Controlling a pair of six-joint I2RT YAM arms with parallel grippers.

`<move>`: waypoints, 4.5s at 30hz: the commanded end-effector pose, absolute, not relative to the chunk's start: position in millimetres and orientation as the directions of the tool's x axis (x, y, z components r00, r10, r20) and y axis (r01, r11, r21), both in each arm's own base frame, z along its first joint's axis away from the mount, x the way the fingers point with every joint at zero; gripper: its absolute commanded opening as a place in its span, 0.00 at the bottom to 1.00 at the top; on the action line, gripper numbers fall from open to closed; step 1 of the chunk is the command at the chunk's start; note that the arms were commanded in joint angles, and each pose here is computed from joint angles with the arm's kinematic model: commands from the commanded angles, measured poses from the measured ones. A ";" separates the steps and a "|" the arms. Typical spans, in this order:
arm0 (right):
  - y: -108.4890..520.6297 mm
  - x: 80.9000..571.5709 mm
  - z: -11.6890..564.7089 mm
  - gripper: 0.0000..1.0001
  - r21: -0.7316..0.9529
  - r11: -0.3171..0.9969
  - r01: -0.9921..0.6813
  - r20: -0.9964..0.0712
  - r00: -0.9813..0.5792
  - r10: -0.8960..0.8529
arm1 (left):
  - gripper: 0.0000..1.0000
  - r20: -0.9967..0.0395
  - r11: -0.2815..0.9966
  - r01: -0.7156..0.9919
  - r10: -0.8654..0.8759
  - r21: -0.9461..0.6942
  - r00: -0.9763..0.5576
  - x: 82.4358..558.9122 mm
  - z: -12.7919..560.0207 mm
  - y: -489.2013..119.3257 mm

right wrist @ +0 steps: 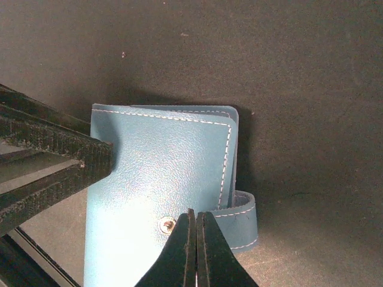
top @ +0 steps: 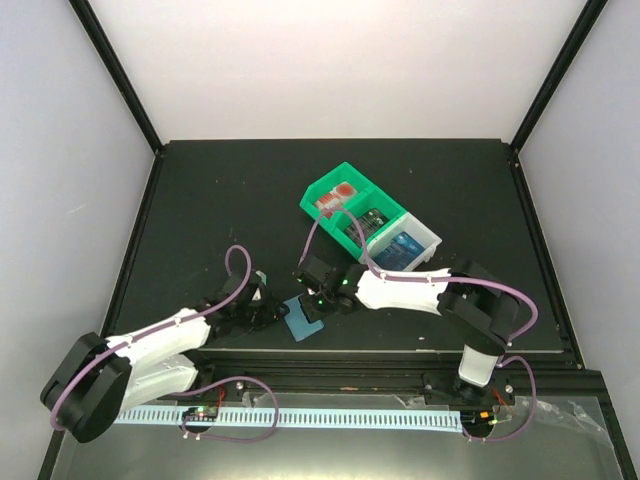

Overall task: Put the credit cards into the card holder
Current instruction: Close the card holder at the center of the board, then move the card holder to the center of the board.

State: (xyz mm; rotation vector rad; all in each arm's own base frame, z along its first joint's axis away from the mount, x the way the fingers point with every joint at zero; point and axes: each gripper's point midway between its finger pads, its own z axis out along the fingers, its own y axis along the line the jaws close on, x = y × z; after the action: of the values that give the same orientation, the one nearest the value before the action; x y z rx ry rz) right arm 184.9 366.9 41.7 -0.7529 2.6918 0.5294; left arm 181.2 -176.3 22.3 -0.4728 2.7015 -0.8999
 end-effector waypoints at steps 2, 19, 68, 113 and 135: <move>372.6 184.8 31.4 0.01 0.274 0.794 -0.543 -0.384 -0.818 -0.428 | 0.31 -0.167 0.773 -0.222 -0.388 -0.595 -0.906 183.3 15.7 -170.9; 378.7 177.7 23.7 0.01 0.151 0.800 -0.580 -0.405 -0.775 -0.485 | 0.17 -0.170 0.770 -0.163 -0.333 -0.617 -0.928 183.3 15.9 -187.0; 362.3 104.2 -52.2 0.01 0.022 0.729 -0.684 -0.201 -0.717 -0.667 | 0.06 0.025 0.538 -0.309 -0.470 -0.784 -0.882 184.6 26.1 -184.4; 351.0 134.0 14.9 0.61 0.131 0.675 -0.726 -0.297 -0.678 -0.672 | 0.68 -0.230 0.774 -0.130 -0.337 -0.620 -0.913 187.1 64.9 -151.4; 377.8 186.8 135.3 0.64 0.210 0.783 -0.585 -0.637 -0.690 -0.344 | 0.95 -0.697 0.898 -0.097 -0.398 -0.430 -0.597 200.6 224.9 -63.6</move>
State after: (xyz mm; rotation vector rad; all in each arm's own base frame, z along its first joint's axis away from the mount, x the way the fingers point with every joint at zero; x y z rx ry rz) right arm 185.6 389.2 66.9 -0.7155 2.5444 0.4090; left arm 209.6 -83.1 198.2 -0.4024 2.2550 -0.5322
